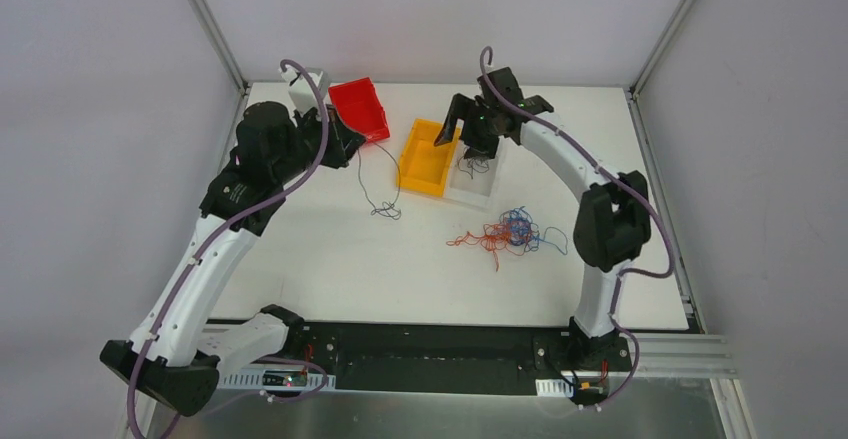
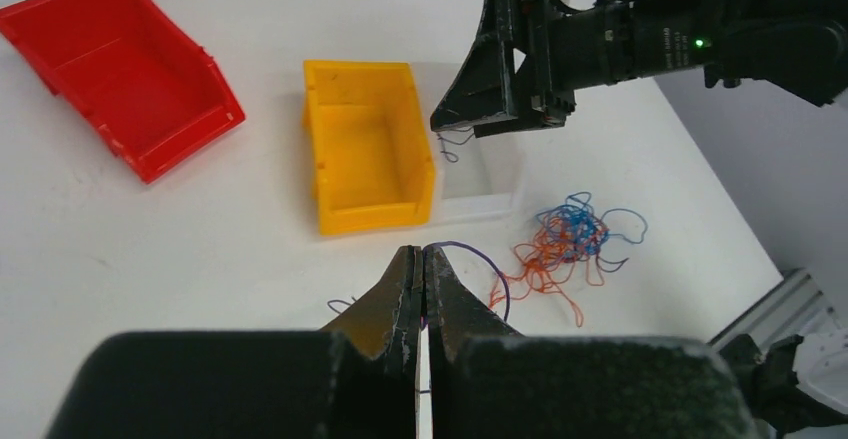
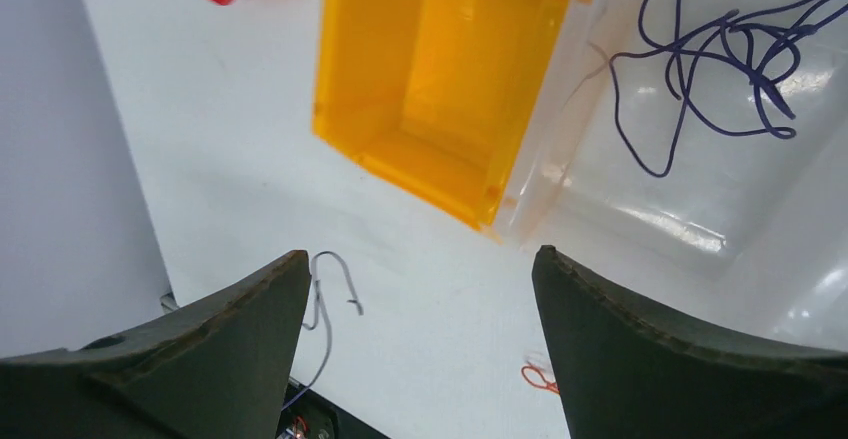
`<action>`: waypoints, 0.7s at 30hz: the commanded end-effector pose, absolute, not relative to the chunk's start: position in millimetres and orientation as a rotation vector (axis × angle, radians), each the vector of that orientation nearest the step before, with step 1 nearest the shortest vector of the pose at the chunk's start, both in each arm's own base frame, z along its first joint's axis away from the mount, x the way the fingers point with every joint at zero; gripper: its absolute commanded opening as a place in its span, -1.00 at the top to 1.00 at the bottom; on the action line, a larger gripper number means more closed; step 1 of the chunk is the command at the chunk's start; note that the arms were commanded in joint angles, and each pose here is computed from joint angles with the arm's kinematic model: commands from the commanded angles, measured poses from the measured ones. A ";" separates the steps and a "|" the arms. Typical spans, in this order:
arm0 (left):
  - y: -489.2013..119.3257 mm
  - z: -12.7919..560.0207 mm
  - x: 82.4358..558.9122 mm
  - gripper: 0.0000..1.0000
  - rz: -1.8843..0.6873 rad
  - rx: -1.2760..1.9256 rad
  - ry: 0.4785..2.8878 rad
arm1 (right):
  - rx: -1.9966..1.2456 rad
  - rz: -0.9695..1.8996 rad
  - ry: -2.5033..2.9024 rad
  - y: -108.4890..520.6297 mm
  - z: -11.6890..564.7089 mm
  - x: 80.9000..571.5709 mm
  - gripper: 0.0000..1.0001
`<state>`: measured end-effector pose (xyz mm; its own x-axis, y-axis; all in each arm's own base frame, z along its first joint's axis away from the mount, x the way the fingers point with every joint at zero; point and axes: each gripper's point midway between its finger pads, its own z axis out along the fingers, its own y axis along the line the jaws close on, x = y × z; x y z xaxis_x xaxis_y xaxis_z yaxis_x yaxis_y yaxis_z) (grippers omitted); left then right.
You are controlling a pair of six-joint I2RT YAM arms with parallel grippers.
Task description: Untangle the cables
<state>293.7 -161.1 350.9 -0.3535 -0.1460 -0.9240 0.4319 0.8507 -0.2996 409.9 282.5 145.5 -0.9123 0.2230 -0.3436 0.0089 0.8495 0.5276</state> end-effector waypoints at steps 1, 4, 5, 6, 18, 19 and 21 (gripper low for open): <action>-196.0 384.2 291.4 1.00 -0.803 0.253 1.798 | 0.044 0.845 2.397 271.2 231.0 398.9 -0.71; -213.6 398.8 297.2 1.00 -0.845 0.277 1.777 | 0.081 0.813 2.312 248.1 253.3 393.8 -0.71; -220.1 401.9 299.8 1.00 -0.857 0.287 1.771 | 0.107 0.790 2.290 238.2 256.1 393.5 -0.71; -226.6 406.4 302.6 1.00 -0.871 0.296 1.762 | 0.131 0.774 2.267 228.2 260.4 391.9 -0.71; -304.1 425.9 372.3 1.00 -1.040 0.311 1.723 | 0.358 0.619 2.059 125.7 292.6 370.4 -0.74; -308.9 425.7 381.4 1.00 -1.038 0.311 1.720 | 0.365 0.615 2.054 122.4 292.9 368.4 -0.74; -317.9 423.8 400.1 1.00 -1.026 0.312 1.717 | 0.378 0.612 2.042 117.5 293.9 364.6 -0.74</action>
